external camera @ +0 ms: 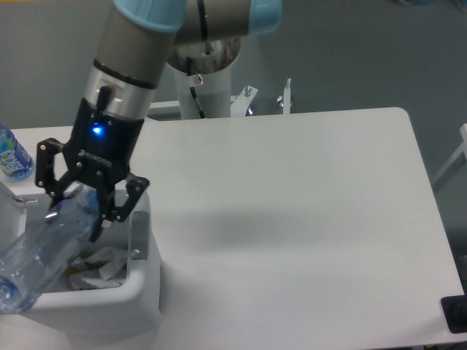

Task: Place the trash in the trash can

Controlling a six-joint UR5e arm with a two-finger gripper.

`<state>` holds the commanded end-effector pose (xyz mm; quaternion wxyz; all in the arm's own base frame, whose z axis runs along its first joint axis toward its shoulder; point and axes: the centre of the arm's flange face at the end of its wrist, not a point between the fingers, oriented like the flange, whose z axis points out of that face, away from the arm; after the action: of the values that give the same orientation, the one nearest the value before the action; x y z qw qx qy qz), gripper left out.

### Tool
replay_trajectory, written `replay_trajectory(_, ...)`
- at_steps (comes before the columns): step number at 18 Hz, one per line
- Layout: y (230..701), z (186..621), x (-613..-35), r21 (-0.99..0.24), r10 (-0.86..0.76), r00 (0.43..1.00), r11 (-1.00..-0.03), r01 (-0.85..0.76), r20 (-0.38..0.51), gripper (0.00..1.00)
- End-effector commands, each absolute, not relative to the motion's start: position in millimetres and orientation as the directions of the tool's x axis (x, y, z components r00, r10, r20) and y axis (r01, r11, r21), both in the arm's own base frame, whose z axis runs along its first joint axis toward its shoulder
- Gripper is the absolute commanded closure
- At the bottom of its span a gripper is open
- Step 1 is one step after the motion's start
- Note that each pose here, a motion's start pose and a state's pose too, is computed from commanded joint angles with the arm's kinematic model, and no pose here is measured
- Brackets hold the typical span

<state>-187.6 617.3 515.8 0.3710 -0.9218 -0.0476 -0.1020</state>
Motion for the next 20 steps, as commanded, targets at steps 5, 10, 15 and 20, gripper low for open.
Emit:
replay_trajectory(5,621.2,526.9,-189.2,-0.693,-0.004,0.980,-0.708,0.137,0.199,0.00)
replay_trajectory(10,614.7,539.9,-211.4,-0.704,0.039,0.987,-0.697,0.138,0.155,0.00)
replay_trajectory(15,560.6,563.7,-325.3,-0.690,0.255,0.964,-0.710,0.137,-0.070,0.00)
replay_trajectory(20,517.1,562.3,-383.6,-0.530,0.270,0.896,-0.847,0.047,-0.352,0.00)
